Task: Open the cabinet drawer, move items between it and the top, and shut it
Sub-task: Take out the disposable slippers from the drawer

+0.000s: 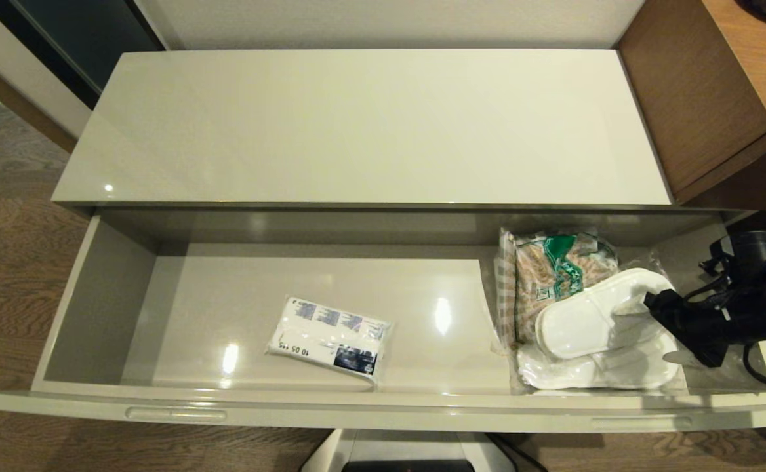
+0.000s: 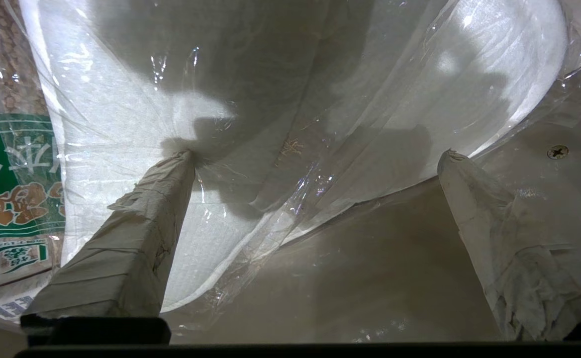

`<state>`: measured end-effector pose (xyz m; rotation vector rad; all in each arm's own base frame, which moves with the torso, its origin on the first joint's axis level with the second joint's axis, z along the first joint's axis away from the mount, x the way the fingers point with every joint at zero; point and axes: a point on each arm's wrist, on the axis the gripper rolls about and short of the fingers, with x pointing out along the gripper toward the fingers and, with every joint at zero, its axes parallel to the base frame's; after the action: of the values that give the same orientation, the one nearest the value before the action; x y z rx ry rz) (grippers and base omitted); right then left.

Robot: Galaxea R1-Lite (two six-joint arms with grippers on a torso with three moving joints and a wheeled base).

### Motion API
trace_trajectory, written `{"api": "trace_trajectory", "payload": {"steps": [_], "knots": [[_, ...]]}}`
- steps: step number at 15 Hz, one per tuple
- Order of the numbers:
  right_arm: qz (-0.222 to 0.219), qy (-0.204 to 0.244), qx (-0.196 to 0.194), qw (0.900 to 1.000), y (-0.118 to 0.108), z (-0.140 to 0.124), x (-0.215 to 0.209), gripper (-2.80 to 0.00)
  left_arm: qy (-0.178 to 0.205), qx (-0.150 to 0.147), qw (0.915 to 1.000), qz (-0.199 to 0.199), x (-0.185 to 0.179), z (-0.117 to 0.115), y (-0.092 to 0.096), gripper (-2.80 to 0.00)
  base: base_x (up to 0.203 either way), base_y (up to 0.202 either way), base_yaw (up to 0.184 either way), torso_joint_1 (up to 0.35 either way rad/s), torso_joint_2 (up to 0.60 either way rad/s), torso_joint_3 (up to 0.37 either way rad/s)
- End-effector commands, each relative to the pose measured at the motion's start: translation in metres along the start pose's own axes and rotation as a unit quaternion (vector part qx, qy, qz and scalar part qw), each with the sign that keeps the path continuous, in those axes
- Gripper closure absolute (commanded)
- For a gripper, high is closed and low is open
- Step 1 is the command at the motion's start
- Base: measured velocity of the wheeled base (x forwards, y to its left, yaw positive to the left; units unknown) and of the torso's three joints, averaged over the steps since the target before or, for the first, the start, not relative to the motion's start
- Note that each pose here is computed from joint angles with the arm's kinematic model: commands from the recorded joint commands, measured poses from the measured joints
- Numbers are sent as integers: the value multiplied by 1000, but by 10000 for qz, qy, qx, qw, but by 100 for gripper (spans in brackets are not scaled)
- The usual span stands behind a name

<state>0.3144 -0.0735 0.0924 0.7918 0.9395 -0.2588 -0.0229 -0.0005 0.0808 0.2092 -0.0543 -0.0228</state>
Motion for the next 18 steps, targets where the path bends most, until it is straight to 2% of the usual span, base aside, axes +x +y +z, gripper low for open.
{"api": "trace_trajectory", "payload": {"steps": [1, 9, 12, 16, 17, 18], "knots": [[-3, 29, 16, 10000, 0, -1, 2, -280, 5, 7, 10000, 2, 0, 0, 0, 0, 0, 0, 0, 0, 0, 0], [-142, 240, 76, 9996, -7, -2, 19, -280, 5, 7, 10000, 2, 0, 0, 0, 0, 0, 0, 0, 0, 0, 0], [-237, 355, 112, 9990, -15, -2, 42, -280, 5, 7, 10000, 2, 0, 0, 0, 0, 0, 0, 0, 0, 0, 0], [-203, 334, 38, 9992, -14, -3, 39, -280, 5, 7, 10000, 2, 0, 0, 0, 0, 0, 0, 0, 0, 0, 0], [-207, 331, -5, 9992, -14, -3, 38, 0, 5, 7, 10000, 2, 0, 0, 0, 0, 0, 0, 0, 0, 0, 0], [-207, 331, -5, 9992, -14, -3, 38, 0, 5, 7, 10000, 2, 0, 0, 0, 0, 0, 0, 0, 0, 0, 0]]}}
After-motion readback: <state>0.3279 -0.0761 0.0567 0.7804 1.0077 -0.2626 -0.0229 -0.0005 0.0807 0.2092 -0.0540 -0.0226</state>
